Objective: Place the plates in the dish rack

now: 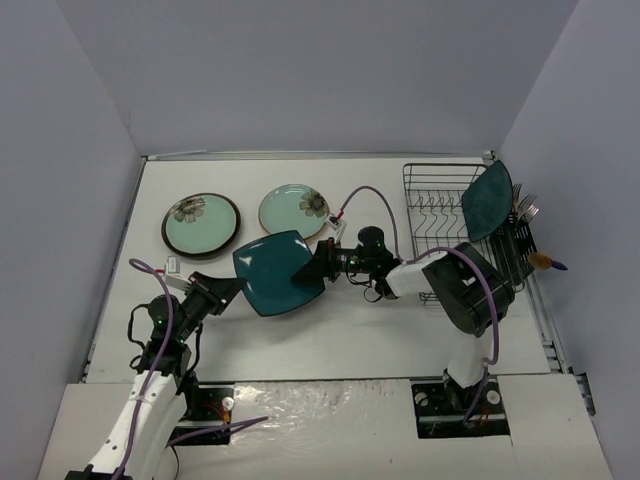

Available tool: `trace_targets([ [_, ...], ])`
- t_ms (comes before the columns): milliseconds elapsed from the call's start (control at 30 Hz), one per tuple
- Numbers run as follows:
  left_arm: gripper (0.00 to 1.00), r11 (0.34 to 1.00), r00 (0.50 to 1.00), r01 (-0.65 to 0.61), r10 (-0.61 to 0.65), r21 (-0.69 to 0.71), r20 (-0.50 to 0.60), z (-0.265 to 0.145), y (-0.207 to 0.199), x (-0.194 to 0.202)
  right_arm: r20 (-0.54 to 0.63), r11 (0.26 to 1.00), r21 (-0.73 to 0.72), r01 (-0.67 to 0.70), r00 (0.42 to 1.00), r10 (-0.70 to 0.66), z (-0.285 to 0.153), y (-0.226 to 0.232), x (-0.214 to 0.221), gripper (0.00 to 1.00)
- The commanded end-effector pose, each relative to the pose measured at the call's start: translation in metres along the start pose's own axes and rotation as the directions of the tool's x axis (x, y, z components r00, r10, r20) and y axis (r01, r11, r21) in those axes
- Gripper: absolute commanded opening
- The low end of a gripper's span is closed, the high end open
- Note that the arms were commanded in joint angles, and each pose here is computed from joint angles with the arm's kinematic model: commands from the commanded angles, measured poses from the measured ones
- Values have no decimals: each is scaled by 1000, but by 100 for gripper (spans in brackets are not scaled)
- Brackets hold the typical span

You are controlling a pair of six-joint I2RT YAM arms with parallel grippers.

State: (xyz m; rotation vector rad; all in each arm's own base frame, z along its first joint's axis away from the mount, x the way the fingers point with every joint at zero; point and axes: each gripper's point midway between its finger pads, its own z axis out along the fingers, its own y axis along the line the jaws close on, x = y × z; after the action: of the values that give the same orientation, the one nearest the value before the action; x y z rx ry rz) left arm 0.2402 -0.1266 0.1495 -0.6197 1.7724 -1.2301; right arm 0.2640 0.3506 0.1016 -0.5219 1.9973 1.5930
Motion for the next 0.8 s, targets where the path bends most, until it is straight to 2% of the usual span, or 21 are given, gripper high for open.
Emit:
trace_targets([
  [0,0,949,994,-92,73,301,76,-12,-93,-26,92,977,-183,107,992,-91,1,43,-36,85],
  [133,0,945,994,-99,80,311,73,-13,-95,-25,94,969,-228,99,992,-80,0,51,-38,76],
  [433,0,949,994,-104,91,297,57,-11,-88,-20,118,960,-256,118,989,-90,-8,64,-47,30],
  [700,0,963,993,-117,110,244,39,-8,-74,-17,153,967,-206,148,981,-117,-23,66,-63,3],
  [767,0,966,990,-143,140,214,30,-6,-69,-16,170,968,-176,179,974,-149,-29,72,-72,0],
])
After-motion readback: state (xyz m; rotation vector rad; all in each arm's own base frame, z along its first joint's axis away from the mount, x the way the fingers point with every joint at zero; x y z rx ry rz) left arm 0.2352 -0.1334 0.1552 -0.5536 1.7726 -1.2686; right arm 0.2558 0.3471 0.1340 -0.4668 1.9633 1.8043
